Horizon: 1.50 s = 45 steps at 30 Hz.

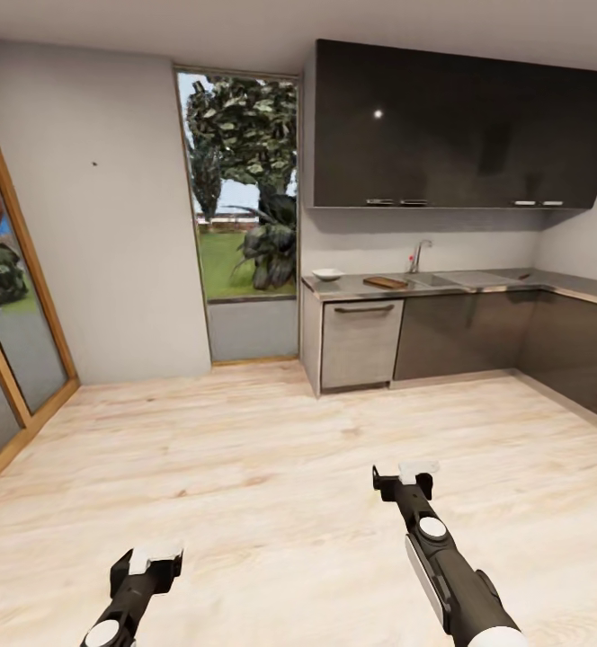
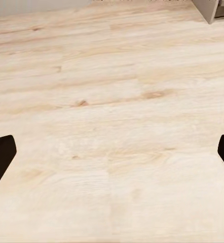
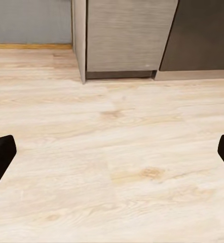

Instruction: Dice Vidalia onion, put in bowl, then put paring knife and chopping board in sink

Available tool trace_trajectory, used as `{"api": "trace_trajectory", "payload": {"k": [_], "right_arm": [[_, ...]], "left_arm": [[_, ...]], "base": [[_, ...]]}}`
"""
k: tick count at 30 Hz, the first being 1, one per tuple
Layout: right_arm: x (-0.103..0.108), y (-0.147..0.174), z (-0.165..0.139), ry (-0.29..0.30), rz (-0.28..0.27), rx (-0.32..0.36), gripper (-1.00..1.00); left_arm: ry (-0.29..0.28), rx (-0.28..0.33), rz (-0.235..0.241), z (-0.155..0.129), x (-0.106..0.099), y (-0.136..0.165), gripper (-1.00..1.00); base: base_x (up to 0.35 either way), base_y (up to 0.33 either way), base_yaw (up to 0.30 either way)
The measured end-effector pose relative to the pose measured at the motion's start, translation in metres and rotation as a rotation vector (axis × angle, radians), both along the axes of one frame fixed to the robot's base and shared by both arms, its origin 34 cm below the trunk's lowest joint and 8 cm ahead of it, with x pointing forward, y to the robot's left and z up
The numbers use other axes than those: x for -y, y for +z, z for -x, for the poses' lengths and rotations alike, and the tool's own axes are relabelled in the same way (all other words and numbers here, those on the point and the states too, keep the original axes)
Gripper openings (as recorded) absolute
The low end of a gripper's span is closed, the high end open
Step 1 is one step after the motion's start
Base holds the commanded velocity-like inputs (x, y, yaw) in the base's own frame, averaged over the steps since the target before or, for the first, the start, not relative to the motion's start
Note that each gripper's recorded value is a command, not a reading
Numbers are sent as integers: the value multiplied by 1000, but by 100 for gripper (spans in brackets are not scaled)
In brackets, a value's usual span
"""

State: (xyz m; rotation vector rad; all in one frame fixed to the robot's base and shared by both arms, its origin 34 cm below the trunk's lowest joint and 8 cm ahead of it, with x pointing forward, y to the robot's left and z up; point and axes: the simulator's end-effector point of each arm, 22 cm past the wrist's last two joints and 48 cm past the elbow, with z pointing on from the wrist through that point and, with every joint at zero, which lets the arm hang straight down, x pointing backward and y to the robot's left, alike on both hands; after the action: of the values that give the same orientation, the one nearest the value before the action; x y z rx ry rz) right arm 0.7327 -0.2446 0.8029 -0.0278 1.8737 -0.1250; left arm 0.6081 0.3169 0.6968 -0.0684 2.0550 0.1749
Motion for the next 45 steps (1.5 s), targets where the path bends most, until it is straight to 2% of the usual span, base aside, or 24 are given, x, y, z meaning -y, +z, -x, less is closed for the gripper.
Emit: {"api": "trace_trajectory", "payload": {"k": [15,45], "right_arm": [[0,0,0,0,0,0,100],[0,0,0,0,0,0,100]], "left_arm": [[-3,-1,9,0,6,-1,100],[-1,0,9,0,6,-1,100]], "base": [[280,-199,0],[263,-209,8]]}}
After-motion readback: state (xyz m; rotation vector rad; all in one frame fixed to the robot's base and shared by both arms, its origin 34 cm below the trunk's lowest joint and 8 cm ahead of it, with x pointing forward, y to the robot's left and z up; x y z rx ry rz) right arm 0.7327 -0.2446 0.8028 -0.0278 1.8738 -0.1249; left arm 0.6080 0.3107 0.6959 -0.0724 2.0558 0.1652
